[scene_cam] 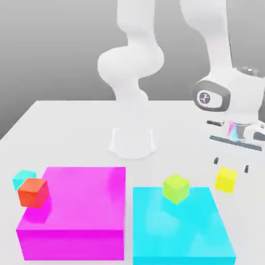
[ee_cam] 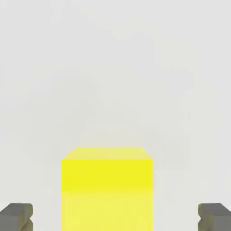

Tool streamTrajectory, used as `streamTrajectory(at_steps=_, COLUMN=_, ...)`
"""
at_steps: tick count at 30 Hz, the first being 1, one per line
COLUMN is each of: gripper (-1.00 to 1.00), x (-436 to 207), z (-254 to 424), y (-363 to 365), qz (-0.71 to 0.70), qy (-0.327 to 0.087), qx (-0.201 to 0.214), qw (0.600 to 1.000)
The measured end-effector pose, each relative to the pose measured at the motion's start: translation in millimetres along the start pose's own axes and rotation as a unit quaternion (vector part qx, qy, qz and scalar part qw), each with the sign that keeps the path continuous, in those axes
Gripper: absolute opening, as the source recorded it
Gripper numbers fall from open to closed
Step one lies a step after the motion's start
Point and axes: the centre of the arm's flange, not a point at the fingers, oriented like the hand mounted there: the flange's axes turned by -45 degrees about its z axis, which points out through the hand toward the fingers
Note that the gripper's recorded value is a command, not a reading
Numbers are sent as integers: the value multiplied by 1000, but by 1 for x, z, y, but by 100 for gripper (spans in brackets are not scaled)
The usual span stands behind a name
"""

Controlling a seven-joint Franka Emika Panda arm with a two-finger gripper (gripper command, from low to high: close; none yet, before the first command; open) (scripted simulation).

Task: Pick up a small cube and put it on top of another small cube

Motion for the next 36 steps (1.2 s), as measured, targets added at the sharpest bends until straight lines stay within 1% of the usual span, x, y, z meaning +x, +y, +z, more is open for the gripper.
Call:
streamTrajectory(at_steps=3, gripper=0, x=-1, z=22, y=-2, qz=-1, qy=-1, qx=2, qw=1000)
streamTrajectory(at_steps=4, gripper=-100, x=-1, z=27, y=-3, qz=-1, qy=-2, qx=2, qw=1000)
streamTrajectory(at_steps=11, gripper=-100, x=-1, z=27, y=-4, qz=-1, qy=-2, qx=3, qw=1000)
streamTrajectory(at_steps=21, gripper=-100, x=-1, z=-35, y=2, qz=0, qy=-2, qx=0, qw=1000)
streamTrajectory(at_steps=22, gripper=-100, x=-12, z=-38, y=7, qz=15, qy=-2, qx=-3, qw=1000)
streamTrajectory(at_steps=29, gripper=-100, x=-168, z=-56, y=7, qz=179, qy=-16, qx=-23, qw=983)
streamTrajectory(at_steps=33, gripper=-100, x=-257, z=-65, y=-22, qz=264, qy=-32, qx=-29, qw=963)
streamTrajectory(at_steps=36, gripper=-100, x=-324, z=-72, y=-61, qz=331, qy=-47, qx=-30, qw=942)
